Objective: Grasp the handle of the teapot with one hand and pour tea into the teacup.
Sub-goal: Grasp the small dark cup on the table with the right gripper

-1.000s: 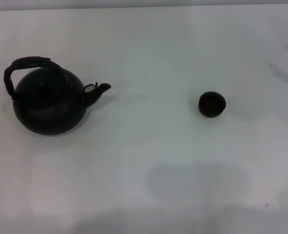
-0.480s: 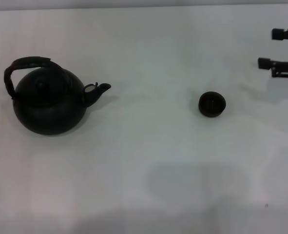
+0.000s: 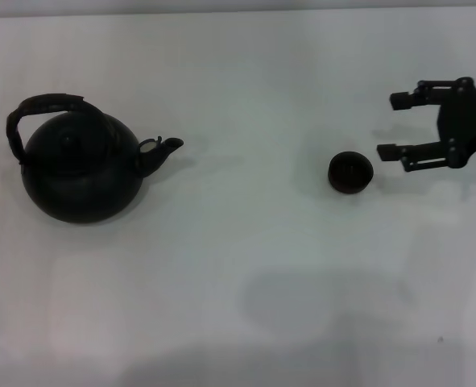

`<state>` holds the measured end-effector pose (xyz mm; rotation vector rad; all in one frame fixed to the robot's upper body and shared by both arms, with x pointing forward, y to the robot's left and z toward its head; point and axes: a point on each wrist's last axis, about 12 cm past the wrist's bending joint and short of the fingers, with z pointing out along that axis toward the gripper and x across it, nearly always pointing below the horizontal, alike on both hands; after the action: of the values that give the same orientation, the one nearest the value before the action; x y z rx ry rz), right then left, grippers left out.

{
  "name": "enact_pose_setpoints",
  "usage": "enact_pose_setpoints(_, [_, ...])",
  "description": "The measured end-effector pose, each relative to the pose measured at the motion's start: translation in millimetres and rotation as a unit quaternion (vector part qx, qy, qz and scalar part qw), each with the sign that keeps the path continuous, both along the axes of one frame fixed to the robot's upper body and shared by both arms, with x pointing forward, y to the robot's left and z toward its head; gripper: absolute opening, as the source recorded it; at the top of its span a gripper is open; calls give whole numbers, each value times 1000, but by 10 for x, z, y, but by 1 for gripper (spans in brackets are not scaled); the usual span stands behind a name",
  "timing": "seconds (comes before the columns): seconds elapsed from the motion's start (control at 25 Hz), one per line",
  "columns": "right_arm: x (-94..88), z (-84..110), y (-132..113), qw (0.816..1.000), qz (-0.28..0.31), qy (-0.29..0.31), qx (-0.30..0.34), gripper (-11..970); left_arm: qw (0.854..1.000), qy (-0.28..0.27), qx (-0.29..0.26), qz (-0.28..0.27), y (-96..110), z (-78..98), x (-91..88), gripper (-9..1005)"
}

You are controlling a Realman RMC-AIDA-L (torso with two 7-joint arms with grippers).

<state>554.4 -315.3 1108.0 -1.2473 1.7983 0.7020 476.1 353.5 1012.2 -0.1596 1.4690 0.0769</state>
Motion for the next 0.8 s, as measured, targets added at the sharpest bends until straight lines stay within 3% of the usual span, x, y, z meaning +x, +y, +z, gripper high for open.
enact_pose_setpoints(0.48, [19, -249, 355, 997, 6, 1, -71, 844, 1000, 2, 2, -7, -19, -2, 8, 547])
enact_pose_setpoints(0.8, [79, -323, 418, 995, -5, -9, -103, 849, 1000, 3, 1, -7, -24, -12, -7, 548])
